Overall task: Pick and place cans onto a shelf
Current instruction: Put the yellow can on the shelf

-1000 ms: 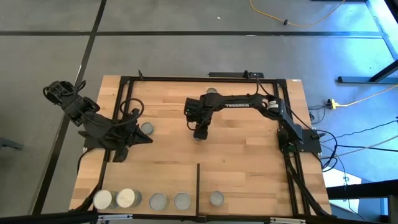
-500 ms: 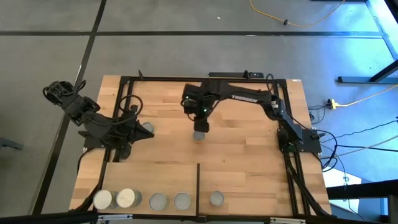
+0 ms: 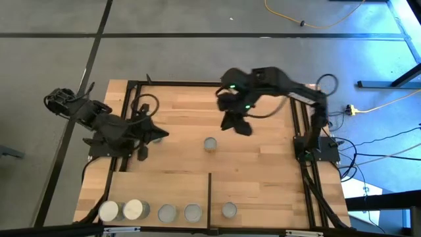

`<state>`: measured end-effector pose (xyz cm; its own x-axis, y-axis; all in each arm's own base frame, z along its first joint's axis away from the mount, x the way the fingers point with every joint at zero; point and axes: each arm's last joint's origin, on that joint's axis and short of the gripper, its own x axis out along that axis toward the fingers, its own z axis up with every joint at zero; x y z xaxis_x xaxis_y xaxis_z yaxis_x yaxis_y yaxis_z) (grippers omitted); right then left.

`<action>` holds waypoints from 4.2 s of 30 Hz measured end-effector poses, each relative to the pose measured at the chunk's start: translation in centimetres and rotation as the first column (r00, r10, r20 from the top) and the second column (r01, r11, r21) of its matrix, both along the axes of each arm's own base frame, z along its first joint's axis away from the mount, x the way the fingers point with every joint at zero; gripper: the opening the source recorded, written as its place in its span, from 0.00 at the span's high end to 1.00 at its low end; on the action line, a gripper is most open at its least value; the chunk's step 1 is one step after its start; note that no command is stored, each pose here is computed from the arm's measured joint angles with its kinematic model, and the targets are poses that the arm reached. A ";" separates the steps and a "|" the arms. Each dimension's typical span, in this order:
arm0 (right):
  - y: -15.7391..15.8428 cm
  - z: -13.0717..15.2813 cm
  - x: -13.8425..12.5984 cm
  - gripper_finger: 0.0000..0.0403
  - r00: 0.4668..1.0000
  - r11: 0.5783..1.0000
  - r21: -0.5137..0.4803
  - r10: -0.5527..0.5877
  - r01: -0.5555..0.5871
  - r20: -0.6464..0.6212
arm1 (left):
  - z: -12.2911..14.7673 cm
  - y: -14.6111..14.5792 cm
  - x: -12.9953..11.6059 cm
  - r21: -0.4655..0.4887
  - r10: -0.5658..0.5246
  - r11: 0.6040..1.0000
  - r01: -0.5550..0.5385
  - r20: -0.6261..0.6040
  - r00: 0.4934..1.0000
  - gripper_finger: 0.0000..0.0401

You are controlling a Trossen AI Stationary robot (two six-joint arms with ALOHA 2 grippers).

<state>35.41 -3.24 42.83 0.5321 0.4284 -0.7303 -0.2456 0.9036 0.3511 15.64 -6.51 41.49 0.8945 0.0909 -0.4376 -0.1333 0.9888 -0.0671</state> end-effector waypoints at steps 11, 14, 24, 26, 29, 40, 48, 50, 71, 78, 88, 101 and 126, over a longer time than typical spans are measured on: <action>0.8 5.7 -6.6 0.86 0.975 0.970 -0.174 -0.137 0.168 0.173 | -2.7 2.4 4.8 -0.060 0.079 0.994 -0.093 -0.204 0.976 0.85; 0.8 6.3 -7.6 0.86 0.967 0.962 -0.181 -0.168 0.203 0.193 | -3.8 2.8 6.4 -0.006 0.033 0.999 -0.036 -0.262 0.965 0.84; 1.2 8.0 -10.7 0.86 0.955 0.960 -0.178 -0.169 0.215 0.243 | -9.1 3.5 13.0 0.280 -0.054 0.935 0.217 -0.492 0.869 0.84; 1.2 8.2 -11.1 0.86 0.953 0.960 -0.177 -0.169 0.217 0.251 | -10.6 3.6 14.2 0.294 -0.057 0.921 0.256 -0.547 0.835 0.84; 1.2 8.2 -11.3 0.86 0.953 0.958 -0.182 -0.173 0.222 0.249 | -12.9 3.8 15.9 0.304 -0.062 0.903 0.304 -0.608 0.792 0.85; 1.3 7.8 -11.8 0.86 0.969 0.959 -0.209 -0.150 0.191 0.197 | -19.4 3.2 19.8 0.208 -0.226 0.822 0.530 -0.736 0.639 0.85; 1.3 7.8 -11.8 0.86 0.969 0.959 -0.213 -0.146 0.188 0.199 | -19.9 3.0 20.7 0.250 -0.271 0.764 0.595 -0.713 0.647 0.84; 1.3 7.8 -11.8 0.86 0.970 0.958 -0.221 -0.136 0.180 0.202 | -19.8 3.0 20.9 0.264 -0.280 0.753 0.603 -0.701 0.656 0.85; 1.3 7.8 -11.8 0.86 0.971 0.958 -0.223 -0.133 0.177 0.198 | -21.5 4.2 21.7 0.250 -0.270 0.756 0.605 -0.723 0.636 0.84; 1.3 7.8 -11.8 0.86 0.971 0.958 -0.224 -0.133 0.177 0.199 | -21.5 5.0 21.7 0.214 -0.281 0.787 0.579 -0.710 0.645 0.84; 1.3 7.8 -11.8 0.86 0.971 0.958 -0.224 -0.133 0.177 0.199 | -22.0 5.0 21.9 0.172 -0.314 0.797 0.579 -0.702 0.640 0.84; 1.3 7.8 -11.8 0.86 0.971 0.958 -0.224 -0.132 0.177 0.199 | -23.5 5.7 22.3 0.158 -0.303 0.796 0.584 -0.731 0.611 0.84; 1.3 7.8 -11.8 0.86 0.971 0.958 -0.224 -0.132 0.177 0.199 | -13.0 5.9 18.9 0.144 -0.158 0.934 0.326 -0.653 0.740 1.00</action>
